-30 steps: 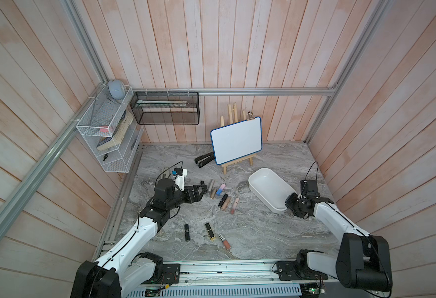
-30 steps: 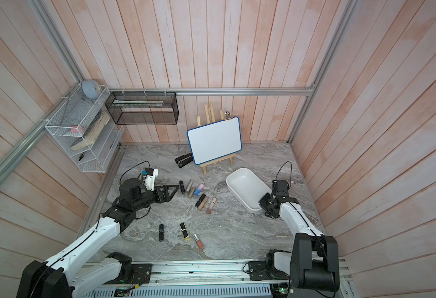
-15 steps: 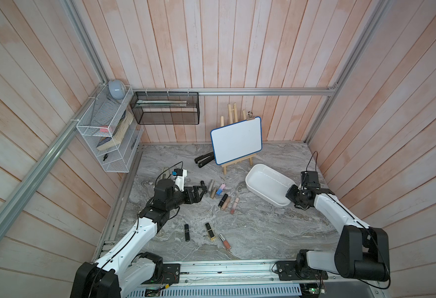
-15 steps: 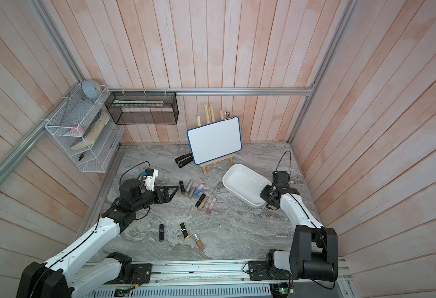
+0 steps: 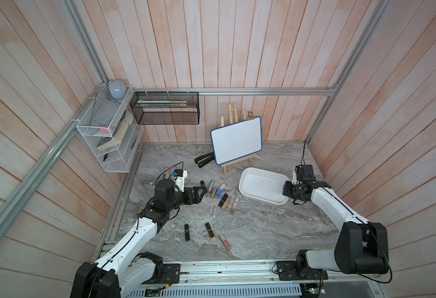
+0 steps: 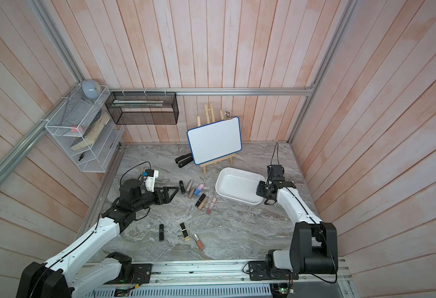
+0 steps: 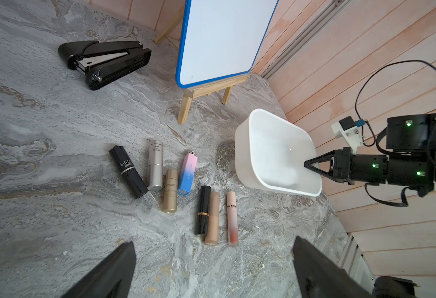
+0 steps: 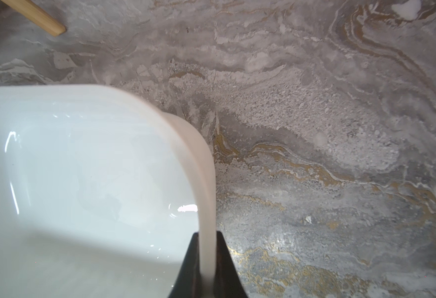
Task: Put the lipstick into the storage box
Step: Adjust the storage box at the center of the board.
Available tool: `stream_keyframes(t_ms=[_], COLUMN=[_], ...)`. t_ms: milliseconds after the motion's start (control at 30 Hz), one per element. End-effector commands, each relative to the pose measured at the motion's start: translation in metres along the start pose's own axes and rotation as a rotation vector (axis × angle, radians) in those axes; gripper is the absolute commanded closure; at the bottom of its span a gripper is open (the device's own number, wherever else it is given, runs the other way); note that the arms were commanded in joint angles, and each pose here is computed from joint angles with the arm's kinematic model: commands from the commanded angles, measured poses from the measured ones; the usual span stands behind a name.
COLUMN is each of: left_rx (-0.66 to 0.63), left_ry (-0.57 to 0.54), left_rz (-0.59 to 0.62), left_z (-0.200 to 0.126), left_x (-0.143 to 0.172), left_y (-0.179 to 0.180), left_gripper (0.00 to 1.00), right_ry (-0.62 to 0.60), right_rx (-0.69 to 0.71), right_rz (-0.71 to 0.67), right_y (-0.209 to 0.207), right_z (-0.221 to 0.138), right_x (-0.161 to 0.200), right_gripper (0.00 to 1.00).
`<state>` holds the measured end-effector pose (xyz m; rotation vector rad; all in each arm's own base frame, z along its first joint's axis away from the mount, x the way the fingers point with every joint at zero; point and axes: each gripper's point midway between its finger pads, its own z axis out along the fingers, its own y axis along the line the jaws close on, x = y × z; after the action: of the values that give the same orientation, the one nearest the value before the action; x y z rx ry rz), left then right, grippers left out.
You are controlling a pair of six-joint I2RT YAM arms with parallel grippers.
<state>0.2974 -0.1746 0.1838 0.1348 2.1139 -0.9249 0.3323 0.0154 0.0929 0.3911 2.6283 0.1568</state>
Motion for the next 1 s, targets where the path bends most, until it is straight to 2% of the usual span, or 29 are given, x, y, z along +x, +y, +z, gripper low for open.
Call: stream_keyframes(t_ms=[0,500,967], left_rx=[0.025,0.017,0.013], left_ry=[-0.01,0.002,0.014], left_rz=[0.031,0.029,0.03], left_z=[-0.003,0.0,0.003], left_x=[-0.006,-0.001,0.0], left_y=[-0.009,-0.005,-0.003], left_gripper=[0.0,0.0,0.0], right_ry=[-0.012,0.04,0.113], right_rx=[-0.002,-0.123,-0.161], right_rz=[-0.043,-0.184,-0.267], right_y=[0.011,0.061,0.089], right_z=[-0.003,0.037,0.066], right_x=[-0.015,-0.034,-0.025], right_gripper=[1.0,1.0,0.99])
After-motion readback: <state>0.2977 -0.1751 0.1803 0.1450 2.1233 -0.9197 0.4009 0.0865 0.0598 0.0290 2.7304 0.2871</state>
